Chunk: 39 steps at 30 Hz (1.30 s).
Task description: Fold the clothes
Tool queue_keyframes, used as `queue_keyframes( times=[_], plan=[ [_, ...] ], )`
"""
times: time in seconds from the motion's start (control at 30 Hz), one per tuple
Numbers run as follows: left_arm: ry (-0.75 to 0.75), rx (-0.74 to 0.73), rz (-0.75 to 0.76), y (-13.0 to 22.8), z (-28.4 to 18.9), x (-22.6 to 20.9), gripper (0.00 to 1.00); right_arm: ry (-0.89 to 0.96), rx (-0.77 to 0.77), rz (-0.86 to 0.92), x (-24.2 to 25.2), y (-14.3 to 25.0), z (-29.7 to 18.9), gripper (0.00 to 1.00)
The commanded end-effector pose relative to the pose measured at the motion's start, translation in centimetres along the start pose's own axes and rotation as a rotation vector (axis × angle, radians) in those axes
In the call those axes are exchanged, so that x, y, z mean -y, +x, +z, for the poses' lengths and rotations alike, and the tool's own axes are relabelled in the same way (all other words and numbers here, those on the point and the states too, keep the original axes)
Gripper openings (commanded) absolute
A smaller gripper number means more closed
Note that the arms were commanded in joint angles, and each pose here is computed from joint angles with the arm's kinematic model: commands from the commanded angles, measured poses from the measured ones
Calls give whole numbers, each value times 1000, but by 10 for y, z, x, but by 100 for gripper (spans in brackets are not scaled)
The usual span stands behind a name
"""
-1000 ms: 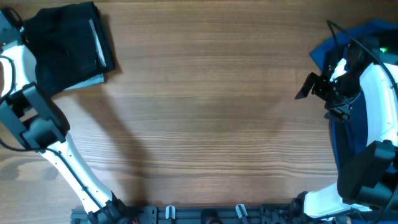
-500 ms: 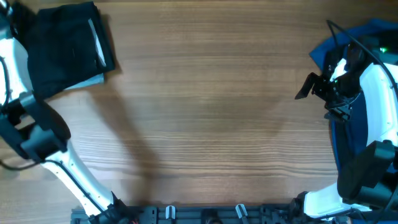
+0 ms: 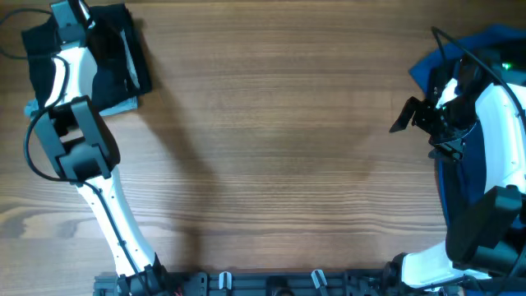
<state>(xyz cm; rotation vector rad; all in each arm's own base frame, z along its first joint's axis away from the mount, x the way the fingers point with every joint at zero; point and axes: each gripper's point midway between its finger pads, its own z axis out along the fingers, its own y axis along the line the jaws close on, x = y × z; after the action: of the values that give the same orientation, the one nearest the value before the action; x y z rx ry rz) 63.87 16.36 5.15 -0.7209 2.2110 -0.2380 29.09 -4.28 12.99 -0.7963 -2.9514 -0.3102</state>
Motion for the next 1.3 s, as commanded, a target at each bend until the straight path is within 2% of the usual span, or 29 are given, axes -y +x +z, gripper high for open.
queue_keyframes(
  times=[0.0,0.07,0.1,0.17,0.2,0.27,0.3,0.33,0.43,0.5,0.53,0.6,0.7,0.77,0.87,0.97,1.07,1.13,1.27],
  plan=[
    [5,78,-4,-41,-42,12,16,-12,24,-2,-4,-1,-7,100],
    [36,154,7,-78,-94,36,15,-12,24,-3,-4,-1,-7,100],
    [58,206,15,-101,-137,53,17,-12,25,-3,-4,-1,-7,100],
    [67,226,19,-113,-193,68,27,-13,28,-4,-4,-2,-7,100],
    [52,195,13,-108,-225,72,34,-14,32,-4,-4,-3,-7,100],
    [12,110,-1,-86,-264,69,69,-16,39,-6,-5,-5,-7,100],
    [-25,20,-16,-63,-280,62,92,-16,40,-6,-5,-5,-7,100],
    [-74,-91,-33,-34,-289,52,92,-16,40,-4,-5,-5,-7,100],
    [-98,-160,-41,-17,-296,47,87,-31,34,-6,-7,2,-12,100],
    [-28,-181,-1,-11,-312,61,88,-39,52,-26,-10,12,-24,100],
    [32,-184,43,-8,-327,75,93,-46,81,-50,-15,19,-34,100],
    [89,-136,117,-6,-369,97,99,-81,195,-141,-33,42,-64,100],
    [133,-19,188,5,-454,122,100,-141,336,-265,-53,80,-101,100],
    [147,51,221,13,-495,128,100,-168,388,-305,-57,97,-114,100],
    [218,108,245,52,-549,125,100,-204,458,-305,-51,119,-132,100],
    [330,153,259,97,-567,118,100,-221,522,-347,-45,136,-144,100],
    [462,223,291,145,-561,108,100,-241,581,-366,-38,155,-154,100],
    [507,235,265,168,-543,98,100,-252,622,-385,-32,166,-155,100],
    [482,162,193,196,-493,81,100,-256,824,-358,-14,171,-161,100]
  ],
)
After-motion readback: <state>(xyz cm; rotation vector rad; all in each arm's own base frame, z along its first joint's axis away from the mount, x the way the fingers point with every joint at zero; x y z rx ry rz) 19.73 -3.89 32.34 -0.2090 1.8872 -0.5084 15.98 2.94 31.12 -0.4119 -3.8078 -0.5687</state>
